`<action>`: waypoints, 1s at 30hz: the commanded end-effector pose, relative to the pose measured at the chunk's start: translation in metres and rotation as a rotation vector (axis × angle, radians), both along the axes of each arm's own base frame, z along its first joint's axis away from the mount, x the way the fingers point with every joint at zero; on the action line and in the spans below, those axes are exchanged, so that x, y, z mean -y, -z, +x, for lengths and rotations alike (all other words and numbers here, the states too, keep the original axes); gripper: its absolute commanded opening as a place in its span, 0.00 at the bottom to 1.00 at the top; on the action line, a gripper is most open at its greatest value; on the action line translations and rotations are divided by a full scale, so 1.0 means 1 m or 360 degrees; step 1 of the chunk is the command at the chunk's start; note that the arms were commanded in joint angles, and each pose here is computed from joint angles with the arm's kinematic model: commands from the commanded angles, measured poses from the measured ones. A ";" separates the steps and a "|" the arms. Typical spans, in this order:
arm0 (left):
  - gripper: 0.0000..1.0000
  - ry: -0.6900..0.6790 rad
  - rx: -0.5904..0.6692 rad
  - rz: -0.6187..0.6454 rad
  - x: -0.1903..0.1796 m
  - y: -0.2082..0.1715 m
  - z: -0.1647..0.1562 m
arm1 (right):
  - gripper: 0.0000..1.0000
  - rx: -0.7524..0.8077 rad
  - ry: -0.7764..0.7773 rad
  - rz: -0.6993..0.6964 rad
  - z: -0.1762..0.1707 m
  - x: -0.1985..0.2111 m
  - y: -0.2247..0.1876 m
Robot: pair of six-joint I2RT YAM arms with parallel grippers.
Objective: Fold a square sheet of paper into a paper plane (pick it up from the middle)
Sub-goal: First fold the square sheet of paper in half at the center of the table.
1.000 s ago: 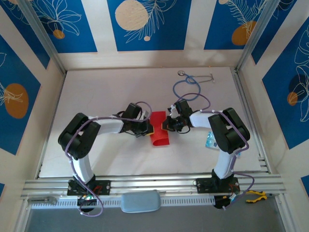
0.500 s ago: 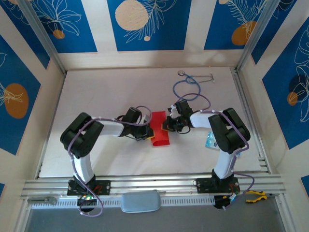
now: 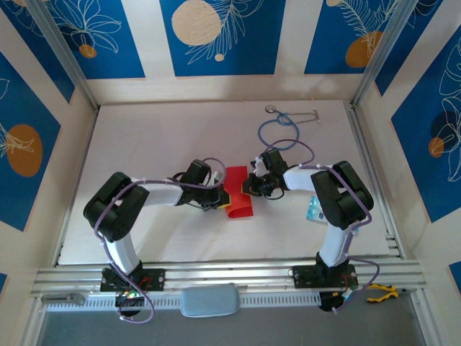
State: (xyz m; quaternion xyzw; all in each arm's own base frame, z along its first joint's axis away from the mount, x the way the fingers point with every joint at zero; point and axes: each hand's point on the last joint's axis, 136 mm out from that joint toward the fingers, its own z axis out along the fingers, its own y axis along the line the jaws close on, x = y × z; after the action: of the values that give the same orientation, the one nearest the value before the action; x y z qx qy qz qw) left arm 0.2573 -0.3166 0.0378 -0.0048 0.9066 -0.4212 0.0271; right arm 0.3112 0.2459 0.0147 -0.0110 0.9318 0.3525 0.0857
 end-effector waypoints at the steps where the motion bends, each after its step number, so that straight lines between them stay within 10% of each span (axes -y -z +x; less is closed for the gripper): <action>1: 0.00 0.0025 -0.0037 -0.0048 0.012 -0.003 -0.005 | 0.00 -0.0209 0.0070 -0.0226 -0.028 0.028 0.035; 11: 0.00 0.0011 -0.0163 0.0141 -0.020 0.047 -0.038 | 0.00 -0.0221 0.0070 -0.0234 -0.031 0.029 0.038; 30: 0.02 0.0021 0.0020 -0.0029 0.006 -0.007 -0.011 | 0.00 -0.0231 0.0071 -0.0242 -0.032 0.029 0.039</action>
State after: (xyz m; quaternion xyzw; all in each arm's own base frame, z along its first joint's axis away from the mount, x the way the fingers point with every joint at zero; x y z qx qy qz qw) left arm 0.2409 -0.3133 0.0452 0.0058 0.9045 -0.4251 0.0338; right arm 0.3105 0.2457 0.0142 -0.0080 0.9317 0.3531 0.0848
